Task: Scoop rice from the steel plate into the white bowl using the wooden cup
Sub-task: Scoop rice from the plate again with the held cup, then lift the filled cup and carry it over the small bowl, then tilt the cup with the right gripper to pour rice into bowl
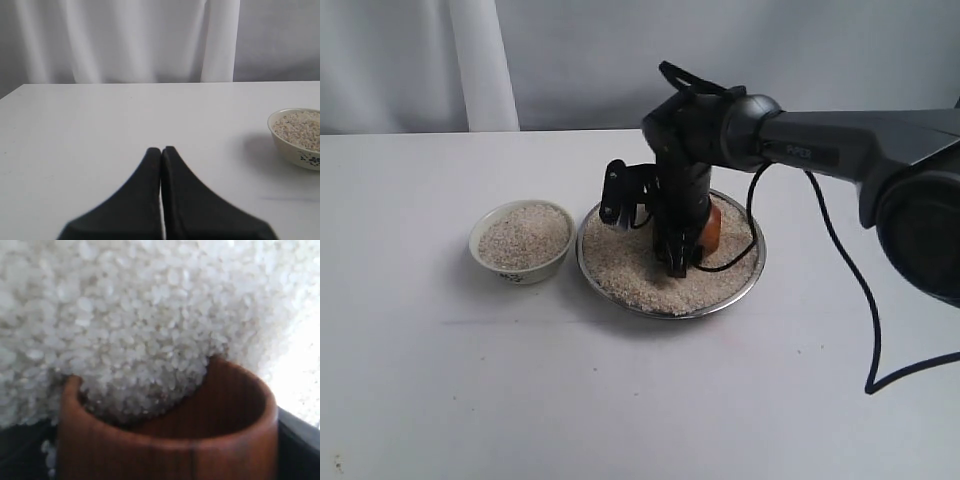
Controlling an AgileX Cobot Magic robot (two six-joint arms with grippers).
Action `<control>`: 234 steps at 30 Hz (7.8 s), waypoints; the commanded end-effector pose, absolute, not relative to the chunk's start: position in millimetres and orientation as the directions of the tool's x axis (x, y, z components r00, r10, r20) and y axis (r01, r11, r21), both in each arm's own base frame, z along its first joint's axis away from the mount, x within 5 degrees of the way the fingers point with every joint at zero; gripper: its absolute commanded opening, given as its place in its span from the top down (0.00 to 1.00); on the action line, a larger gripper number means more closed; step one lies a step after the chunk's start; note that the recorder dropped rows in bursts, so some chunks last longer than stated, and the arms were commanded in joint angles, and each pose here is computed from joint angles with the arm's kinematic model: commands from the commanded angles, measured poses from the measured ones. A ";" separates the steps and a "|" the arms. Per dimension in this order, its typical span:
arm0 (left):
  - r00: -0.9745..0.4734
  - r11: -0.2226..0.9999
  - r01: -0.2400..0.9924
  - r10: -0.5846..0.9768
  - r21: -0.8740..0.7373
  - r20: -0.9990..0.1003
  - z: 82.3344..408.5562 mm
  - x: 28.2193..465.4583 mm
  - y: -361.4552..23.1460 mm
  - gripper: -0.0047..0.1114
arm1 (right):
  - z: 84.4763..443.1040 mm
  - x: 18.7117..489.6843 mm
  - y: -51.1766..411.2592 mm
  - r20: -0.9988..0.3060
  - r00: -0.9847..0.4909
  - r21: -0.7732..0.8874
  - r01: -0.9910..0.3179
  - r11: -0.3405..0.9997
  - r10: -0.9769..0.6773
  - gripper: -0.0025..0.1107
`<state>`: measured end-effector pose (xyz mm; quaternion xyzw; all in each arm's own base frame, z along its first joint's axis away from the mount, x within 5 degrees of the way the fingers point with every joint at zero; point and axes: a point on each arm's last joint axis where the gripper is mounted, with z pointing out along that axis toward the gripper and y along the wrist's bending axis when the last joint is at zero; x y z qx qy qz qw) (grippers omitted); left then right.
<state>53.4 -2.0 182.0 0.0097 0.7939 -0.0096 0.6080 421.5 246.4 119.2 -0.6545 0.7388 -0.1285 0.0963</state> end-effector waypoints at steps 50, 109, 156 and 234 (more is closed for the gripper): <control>-0.254 1.000 0.028 0.001 -0.007 -0.967 182.1 53.4 -2.1 0.96 | 110.7 402.1 198.3 -0.776 -0.154 -0.109 -0.922 0.371 -0.612 0.98; -0.254 1.000 0.028 0.001 -0.007 -0.967 182.1 53.4 -2.1 0.96 | 193.8 383.8 349.3 -0.452 0.324 -0.806 -0.548 0.225 -0.831 0.98; -0.254 1.000 0.028 0.001 -0.007 -0.967 182.1 53.4 -2.1 0.96 | 196.4 364.6 366.6 -0.465 0.372 -0.794 -0.577 0.191 -0.803 0.98; -0.254 1.000 0.028 0.001 -0.007 -0.967 182.1 53.4 -2.1 0.96 | 173.3 371.7 349.3 0.372 0.627 -0.911 0.106 -0.399 -0.684 0.98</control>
